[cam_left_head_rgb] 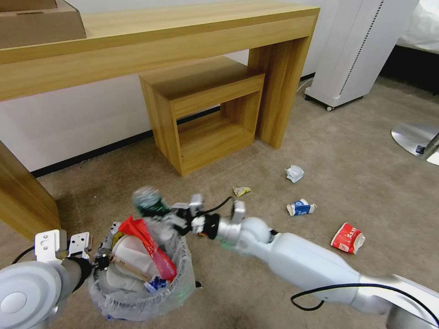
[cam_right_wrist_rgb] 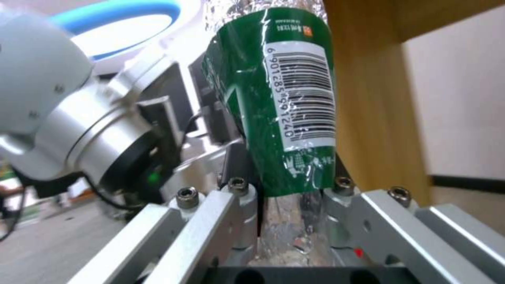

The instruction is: Pick up the trash bin and place the garbage on the floor into it.

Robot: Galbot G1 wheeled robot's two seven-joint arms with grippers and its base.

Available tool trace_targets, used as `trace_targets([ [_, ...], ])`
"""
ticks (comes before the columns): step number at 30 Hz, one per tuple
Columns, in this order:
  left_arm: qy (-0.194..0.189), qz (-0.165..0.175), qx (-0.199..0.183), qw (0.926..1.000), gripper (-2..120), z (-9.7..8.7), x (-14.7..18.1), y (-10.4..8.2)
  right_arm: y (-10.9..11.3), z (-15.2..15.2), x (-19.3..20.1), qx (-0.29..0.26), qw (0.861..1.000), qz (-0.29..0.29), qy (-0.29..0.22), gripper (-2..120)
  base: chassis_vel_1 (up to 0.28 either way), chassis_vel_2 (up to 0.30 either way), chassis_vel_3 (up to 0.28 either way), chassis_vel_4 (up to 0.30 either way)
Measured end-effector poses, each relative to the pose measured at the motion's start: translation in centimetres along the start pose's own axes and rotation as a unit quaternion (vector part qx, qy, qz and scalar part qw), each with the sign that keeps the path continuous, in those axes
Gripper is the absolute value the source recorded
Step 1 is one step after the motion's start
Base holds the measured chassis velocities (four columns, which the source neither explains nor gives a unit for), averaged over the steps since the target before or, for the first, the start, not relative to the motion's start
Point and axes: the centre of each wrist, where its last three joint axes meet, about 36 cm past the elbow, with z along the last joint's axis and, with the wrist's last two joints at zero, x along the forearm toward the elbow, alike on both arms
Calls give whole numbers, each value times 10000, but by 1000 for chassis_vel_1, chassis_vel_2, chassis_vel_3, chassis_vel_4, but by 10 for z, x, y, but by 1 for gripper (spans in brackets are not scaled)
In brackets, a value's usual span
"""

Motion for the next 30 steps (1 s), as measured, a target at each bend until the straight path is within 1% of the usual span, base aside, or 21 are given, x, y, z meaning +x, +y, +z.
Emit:
trace_targets([
  [1,-35,-22,13,10000,0,-1,-1,1,4,16,-17,-142,9998,-132,69,11,0,0,0,0],
  [2,-35,-22,13,10000,0,-1,-1,1,4,16,-17,-142,9998,-132,69,11,0,0,0,0],
  [4,-47,-37,11,10000,0,-1,0,1,7,31,-26,-259,9994,-168,151,11,0,0,0,0],
  [6,-45,-79,-3,10000,0,3,-1,1,13,50,-25,-310,9988,-183,341,11,0,0,0,0],
  [8,-50,-88,-1,9999,0,3,-2,1,14,52,-25,-307,9987,-187,362,11,0,0,0,0],
  [10,-65,-146,13,9999,0,8,-5,1,17,55,-19,-350,9984,-155,407,18,0,0,0,0],
  [12,-63,-155,9,9999,0,9,-5,1,17,54,-18,-351,9984,-147,411,19,0,0,0,0],
  [14,-68,-186,5,9998,0,13,-7,1,16,50,-8,-333,9985,-65,429,31,0,0,0,0],
  [15,-68,-186,5,9998,0,13,-7,1,16,50,-8,-333,9985,-65,429,31,0,0,0,0],
  [16,-74,-193,1,9998,0,14,-7,2,16,49,-5,-323,9985,-45,428,34,0,0,0,0],
  [18,-93,-206,-18,9997,0,14,-7,2,16,44,3,-310,9985,18,442,45,0,0,0,0],
  [19,-93,-206,-18,9997,0,14,-7,2,16,44,3,-310,9985,18,442,45,0,0,0,0],
  [21,-108,-221,-25,9997,0,15,-7,2,17,41,7,-305,9985,45,444,55,0,0,0,0],
  [22,-108,-221,-25,9997,0,15,-7,2,17,41,7,-305,9985,45,444,55,0,0,0,0],
  [23,-111,-225,-24,9997,0,15,-8,2,17,41,8,-299,9985,57,445,59,0,0,0,0],
  [24,-123,-247,-22,9996,0,18,-9,2,17,39,10,-283,9986,82,449,66,0,0,0,0],
  [25,-122,-258,-22,9996,0,18,-9,2,16,38,10,-272,9986,92,443,69,0,0,0,0],
  [26,-122,-258,-22,9996,0,18,-9,2,16,38,10,-272,9986,92,443,69,0,0,0,0],
  [28,-96,-275,-9,9996,0,22,-10,3,15,31,11,-231,9989,107,384,81,0,0,0,0],
  [29,-100,-280,5,9996,0,22,-10,4,14,27,10,-213,9991,98,340,84,0,0,0,0],
  [30,-100,-280,5,9996,0,22,-10,4,14,27,10,-213,9991,98,340,84,0,0,0,0],
])
